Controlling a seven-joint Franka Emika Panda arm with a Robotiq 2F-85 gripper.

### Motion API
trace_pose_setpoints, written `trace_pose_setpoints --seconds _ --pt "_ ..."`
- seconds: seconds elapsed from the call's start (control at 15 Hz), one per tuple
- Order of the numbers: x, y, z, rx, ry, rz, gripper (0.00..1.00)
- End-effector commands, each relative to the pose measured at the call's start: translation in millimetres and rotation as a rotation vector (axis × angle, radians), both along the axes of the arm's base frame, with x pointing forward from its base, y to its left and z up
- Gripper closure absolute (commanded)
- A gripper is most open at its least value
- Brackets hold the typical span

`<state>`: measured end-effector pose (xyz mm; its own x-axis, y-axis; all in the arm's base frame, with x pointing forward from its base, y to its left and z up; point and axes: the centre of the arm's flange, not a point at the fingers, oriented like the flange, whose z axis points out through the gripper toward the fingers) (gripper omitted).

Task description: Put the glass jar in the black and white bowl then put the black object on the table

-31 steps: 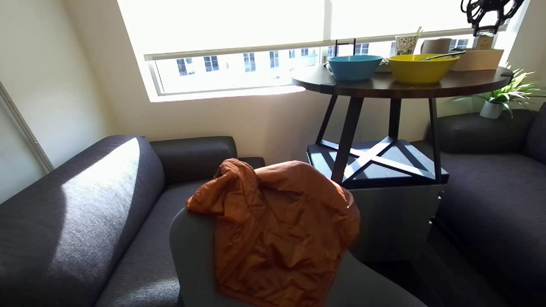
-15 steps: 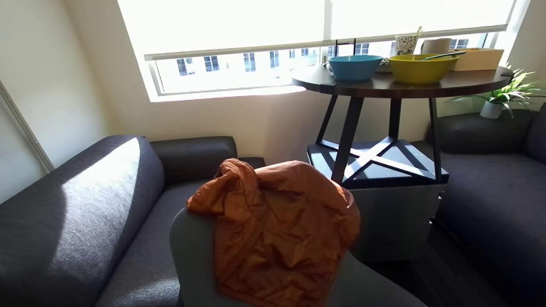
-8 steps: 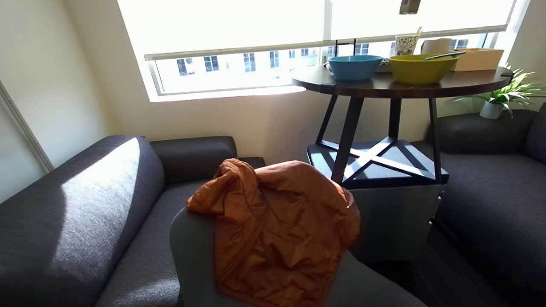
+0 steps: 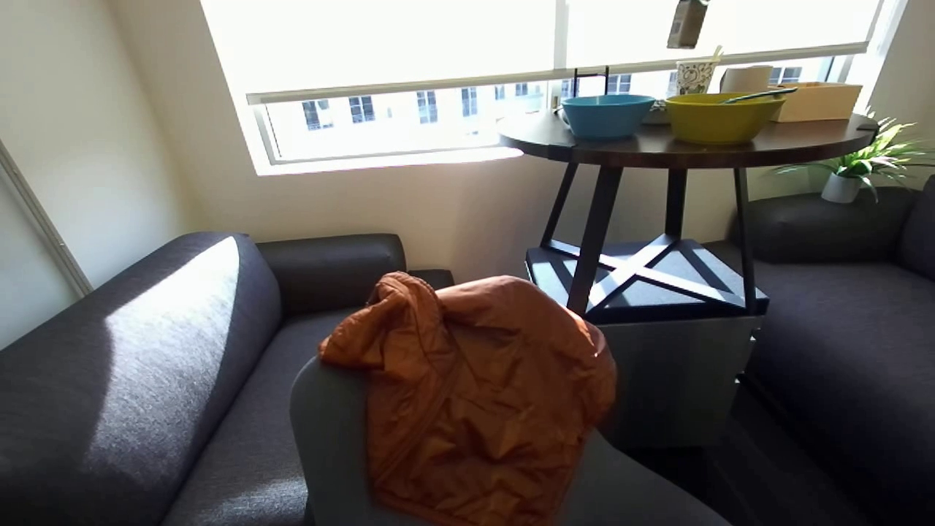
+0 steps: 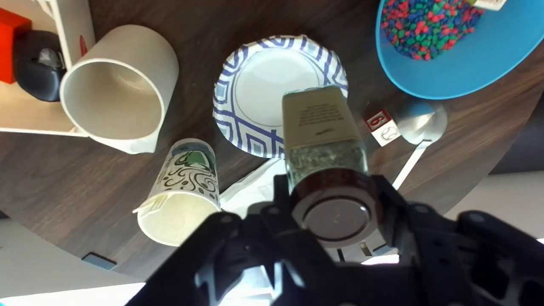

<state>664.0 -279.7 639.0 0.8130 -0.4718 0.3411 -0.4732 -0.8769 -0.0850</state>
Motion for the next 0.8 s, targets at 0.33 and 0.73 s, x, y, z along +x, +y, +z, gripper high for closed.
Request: trace_pose_setpoints --seconds 0.33,0.73 --pt "52.3 9.2 -77.4 -0.1 0.034 -0.156 0.75" --pt "66.8 24.8 -102.5 -0.096 0.057 -0.182 0.75"
